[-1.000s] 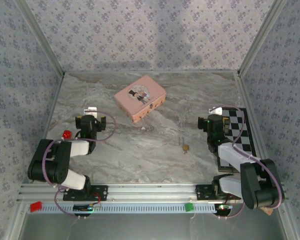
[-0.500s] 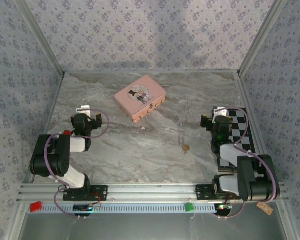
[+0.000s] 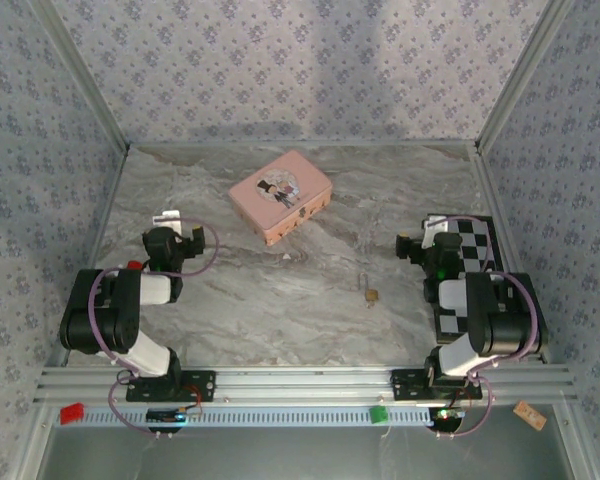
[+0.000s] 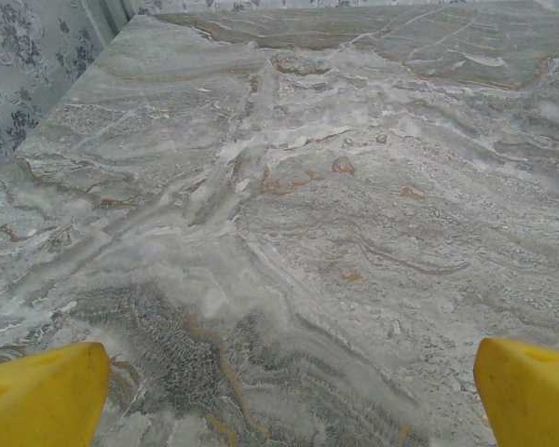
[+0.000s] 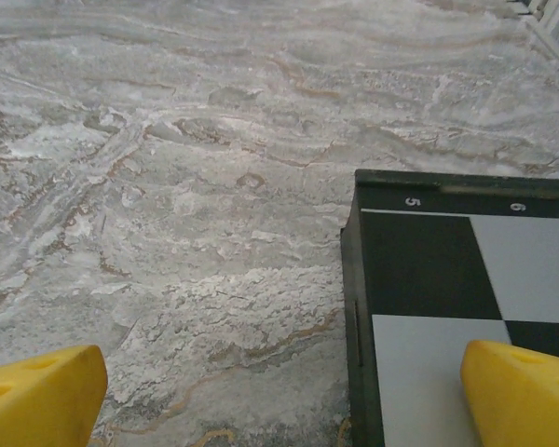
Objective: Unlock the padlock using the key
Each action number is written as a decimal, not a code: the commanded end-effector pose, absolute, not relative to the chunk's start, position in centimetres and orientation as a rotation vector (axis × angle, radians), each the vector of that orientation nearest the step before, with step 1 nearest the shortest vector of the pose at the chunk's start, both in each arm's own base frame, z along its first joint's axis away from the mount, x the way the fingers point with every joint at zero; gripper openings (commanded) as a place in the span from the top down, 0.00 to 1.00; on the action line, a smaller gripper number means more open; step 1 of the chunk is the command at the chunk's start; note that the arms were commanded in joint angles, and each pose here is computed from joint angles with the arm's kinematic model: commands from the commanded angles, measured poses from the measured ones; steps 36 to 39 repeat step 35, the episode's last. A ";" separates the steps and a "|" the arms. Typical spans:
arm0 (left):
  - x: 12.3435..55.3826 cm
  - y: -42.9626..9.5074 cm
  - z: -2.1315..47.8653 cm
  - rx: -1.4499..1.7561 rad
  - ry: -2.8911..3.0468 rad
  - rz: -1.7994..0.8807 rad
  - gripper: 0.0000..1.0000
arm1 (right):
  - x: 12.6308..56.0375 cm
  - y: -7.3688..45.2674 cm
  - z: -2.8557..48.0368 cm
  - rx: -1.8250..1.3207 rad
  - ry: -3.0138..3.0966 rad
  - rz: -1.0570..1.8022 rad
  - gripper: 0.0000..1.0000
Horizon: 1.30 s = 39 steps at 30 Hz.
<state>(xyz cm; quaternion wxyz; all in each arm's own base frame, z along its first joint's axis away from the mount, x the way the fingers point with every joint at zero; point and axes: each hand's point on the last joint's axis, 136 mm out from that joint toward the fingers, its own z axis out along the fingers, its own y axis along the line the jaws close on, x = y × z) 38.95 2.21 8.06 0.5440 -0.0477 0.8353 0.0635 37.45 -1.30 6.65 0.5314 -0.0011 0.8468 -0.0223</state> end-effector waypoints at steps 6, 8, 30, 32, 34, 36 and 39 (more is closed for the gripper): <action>39.5 2.1 9.0 -0.120 1.946 0.127 0.00 | 39.0 -2.6 8.6 0.075 1.962 -0.137 0.01; 39.5 2.1 9.0 -0.121 1.947 0.127 0.00 | 39.0 -2.6 8.6 0.076 1.963 -0.138 0.01; 39.5 2.2 9.1 -0.120 1.944 0.128 0.00 | 39.0 -2.6 8.5 0.074 1.966 -0.136 0.01; 39.5 2.1 9.0 -0.121 1.946 0.127 0.00 | 39.0 -2.6 8.5 0.073 1.966 -0.137 0.01; 39.5 2.1 9.0 -0.121 1.946 0.126 0.00 | 38.9 -2.6 8.5 0.073 1.964 -0.139 0.01; 39.5 2.1 9.0 -0.120 1.946 0.126 0.00 | 38.9 -2.6 8.6 0.074 1.962 -0.139 0.01; 39.5 2.1 9.0 -0.120 1.946 0.126 0.00 | 38.9 -2.6 8.6 0.074 1.962 -0.139 0.01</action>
